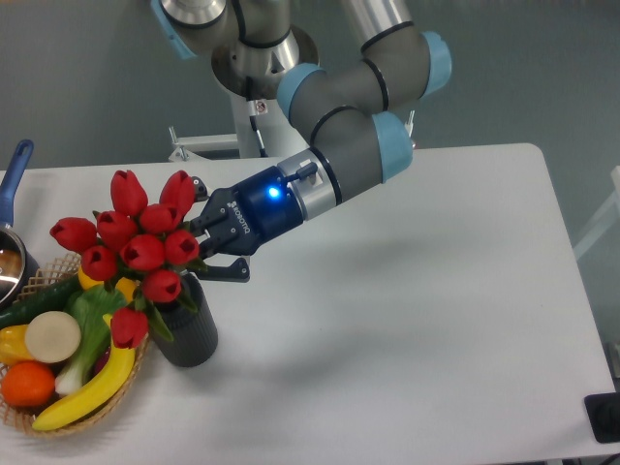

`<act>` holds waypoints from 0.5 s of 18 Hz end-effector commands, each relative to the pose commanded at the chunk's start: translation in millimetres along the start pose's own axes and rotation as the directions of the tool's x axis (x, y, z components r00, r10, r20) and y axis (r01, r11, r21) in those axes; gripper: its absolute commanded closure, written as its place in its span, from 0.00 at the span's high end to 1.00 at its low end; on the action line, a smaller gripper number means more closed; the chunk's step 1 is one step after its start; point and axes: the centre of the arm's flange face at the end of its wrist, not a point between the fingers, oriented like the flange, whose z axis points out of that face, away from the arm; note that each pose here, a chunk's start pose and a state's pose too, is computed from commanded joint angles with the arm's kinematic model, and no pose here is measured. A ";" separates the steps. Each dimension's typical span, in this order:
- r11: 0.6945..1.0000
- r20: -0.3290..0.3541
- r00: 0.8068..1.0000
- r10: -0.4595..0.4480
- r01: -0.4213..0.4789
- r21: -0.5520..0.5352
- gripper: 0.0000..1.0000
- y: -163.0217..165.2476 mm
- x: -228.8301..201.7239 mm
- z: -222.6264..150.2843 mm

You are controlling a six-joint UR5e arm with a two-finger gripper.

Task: Insert the flowers into the vase
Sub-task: 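Push the tulip stems further down into the black vase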

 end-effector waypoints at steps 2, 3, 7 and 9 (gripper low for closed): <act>1.000 -0.001 1.000 0.020 -0.020 0.000 0.00 18.6 2.0 0.1; 1.000 -0.002 1.000 0.022 -0.022 -0.001 0.00 28.5 4.6 0.6; 1.000 -0.004 1.000 0.026 -0.026 -0.003 0.02 56.7 12.2 1.2; 1.000 0.003 1.000 0.014 -0.014 -0.003 0.16 64.0 13.2 -2.5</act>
